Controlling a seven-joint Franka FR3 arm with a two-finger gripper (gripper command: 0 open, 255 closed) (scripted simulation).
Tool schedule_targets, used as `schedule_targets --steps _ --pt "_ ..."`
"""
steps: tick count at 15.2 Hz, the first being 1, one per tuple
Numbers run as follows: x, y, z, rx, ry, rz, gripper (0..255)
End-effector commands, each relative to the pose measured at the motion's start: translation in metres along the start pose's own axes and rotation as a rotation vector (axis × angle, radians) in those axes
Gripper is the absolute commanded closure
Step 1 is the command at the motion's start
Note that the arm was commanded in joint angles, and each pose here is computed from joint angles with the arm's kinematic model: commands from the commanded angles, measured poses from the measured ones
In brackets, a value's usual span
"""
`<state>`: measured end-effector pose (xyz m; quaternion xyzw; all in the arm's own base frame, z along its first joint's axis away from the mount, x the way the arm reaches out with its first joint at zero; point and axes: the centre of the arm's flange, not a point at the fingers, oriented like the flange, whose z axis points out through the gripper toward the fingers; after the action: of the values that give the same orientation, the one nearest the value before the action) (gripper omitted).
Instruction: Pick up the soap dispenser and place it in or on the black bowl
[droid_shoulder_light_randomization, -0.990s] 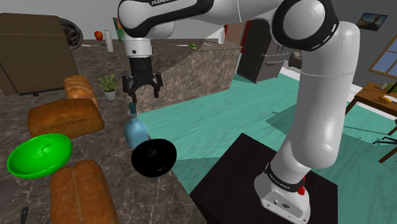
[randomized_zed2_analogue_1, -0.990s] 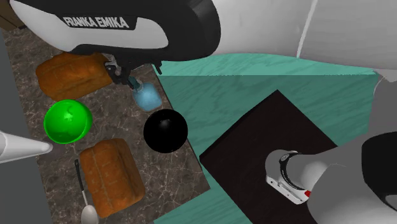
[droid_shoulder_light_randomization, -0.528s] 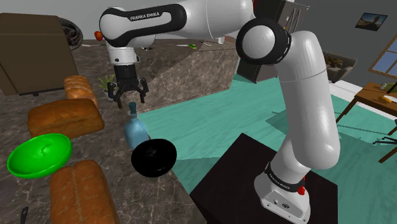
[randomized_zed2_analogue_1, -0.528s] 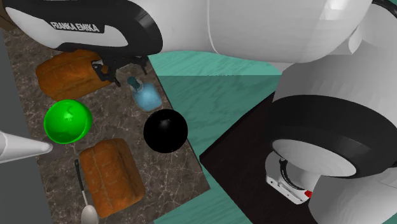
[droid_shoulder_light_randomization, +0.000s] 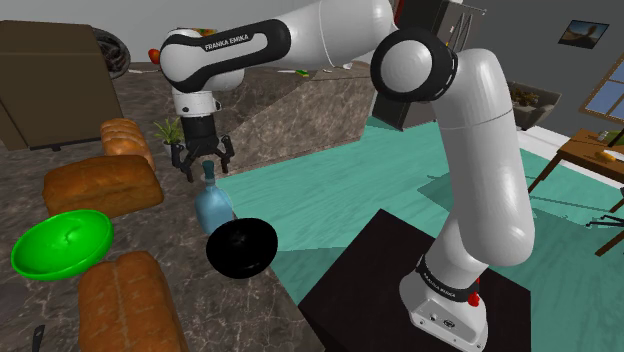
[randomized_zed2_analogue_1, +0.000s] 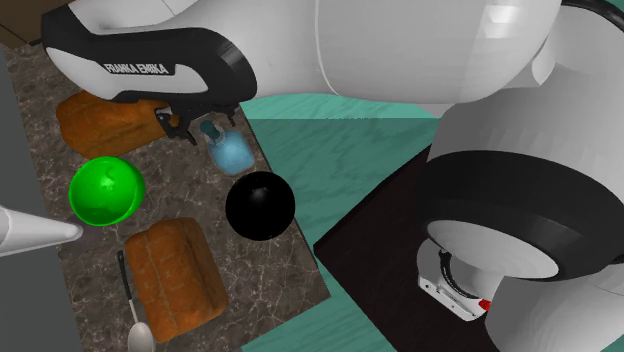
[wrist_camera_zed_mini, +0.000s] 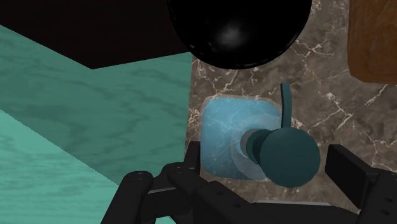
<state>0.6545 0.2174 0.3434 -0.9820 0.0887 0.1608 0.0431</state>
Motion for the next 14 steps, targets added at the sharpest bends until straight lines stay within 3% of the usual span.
schedule_targets --steps 1,5,6,14 --pt "0.0002 -0.0003 0.0011 0.0 0.0 0.0 0" --pt "0.0002 -0.0003 0.0011 0.0 0.0 0.0 0" --pt "0.0002 -0.0003 0.0011 0.0 0.0 0.0 255" --pt "0.0002 -0.0003 0.0011 0.0 0.0 0.0 255"
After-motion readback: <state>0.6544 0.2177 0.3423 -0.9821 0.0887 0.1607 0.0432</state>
